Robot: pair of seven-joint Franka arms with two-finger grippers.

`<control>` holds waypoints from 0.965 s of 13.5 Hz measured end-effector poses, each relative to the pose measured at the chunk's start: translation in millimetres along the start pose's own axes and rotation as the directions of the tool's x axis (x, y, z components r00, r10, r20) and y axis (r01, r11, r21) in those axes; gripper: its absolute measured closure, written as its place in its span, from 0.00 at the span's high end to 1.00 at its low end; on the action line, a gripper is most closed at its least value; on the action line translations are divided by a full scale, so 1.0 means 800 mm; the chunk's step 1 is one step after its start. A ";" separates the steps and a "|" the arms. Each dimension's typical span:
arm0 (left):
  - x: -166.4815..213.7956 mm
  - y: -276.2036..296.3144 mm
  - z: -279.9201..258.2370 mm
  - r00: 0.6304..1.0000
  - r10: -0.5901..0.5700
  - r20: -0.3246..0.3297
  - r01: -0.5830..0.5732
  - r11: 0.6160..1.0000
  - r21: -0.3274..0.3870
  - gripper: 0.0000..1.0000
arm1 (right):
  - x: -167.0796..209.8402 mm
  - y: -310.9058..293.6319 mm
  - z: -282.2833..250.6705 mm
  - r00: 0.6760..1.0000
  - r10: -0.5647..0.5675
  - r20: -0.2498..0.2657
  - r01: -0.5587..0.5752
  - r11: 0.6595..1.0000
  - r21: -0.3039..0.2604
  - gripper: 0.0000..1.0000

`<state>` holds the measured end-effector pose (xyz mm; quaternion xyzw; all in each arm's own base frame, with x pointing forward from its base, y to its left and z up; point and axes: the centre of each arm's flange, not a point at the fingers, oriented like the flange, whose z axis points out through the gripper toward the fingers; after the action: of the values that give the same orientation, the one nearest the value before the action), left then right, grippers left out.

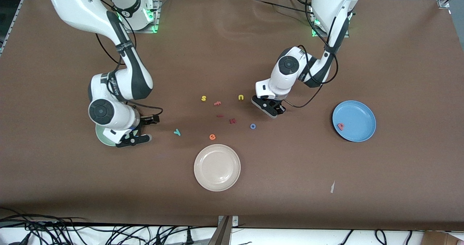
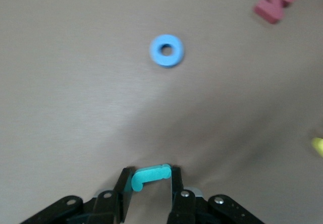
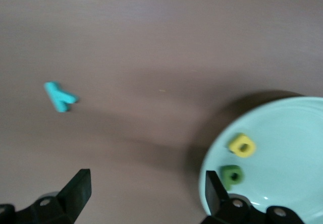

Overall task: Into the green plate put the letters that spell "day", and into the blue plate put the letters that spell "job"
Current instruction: 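Drop the cyan j on the blue plate while the right gripper reaches y, then grasp the cyan y with the right gripper while the left gripper reaches blue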

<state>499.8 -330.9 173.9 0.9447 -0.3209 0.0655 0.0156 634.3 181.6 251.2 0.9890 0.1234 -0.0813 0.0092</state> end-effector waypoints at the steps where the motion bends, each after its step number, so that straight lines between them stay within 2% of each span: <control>1: 0.004 -0.015 -0.005 1.000 -0.019 -0.012 0.019 1.000 0.010 0.35 | 0.001 -0.013 0.004 1.000 -0.016 0.001 0.016 1.000 0.007 1.00; 4: 0.012 -0.085 -0.045 0.994 -0.105 -0.042 0.106 0.994 0.031 0.35 | 0.004 -0.044 0.017 0.998 -0.058 -0.012 0.058 0.998 0.018 1.00; 6: -0.002 -0.152 -0.074 0.985 -0.170 -0.010 0.170 0.985 0.041 0.35 | 0.008 -0.062 0.026 0.995 -0.089 -0.041 0.089 0.996 0.008 1.00; 10: -0.073 -0.302 -0.110 0.984 -0.164 0.062 0.161 0.986 0.050 0.35 | 0.012 -0.104 0.039 0.983 -0.163 -0.083 0.162 0.986 -0.026 1.00; 13: -0.134 -0.370 -0.123 0.987 -0.130 0.090 0.126 0.991 0.044 0.35 | 0.017 -0.111 0.049 0.966 -0.233 -0.114 0.228 0.972 -0.058 1.00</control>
<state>584.9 -24.2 261.0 0.9655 -0.2588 0.0265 -0.0132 619.2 269.4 210.1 0.9705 0.2398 -0.0196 0.0144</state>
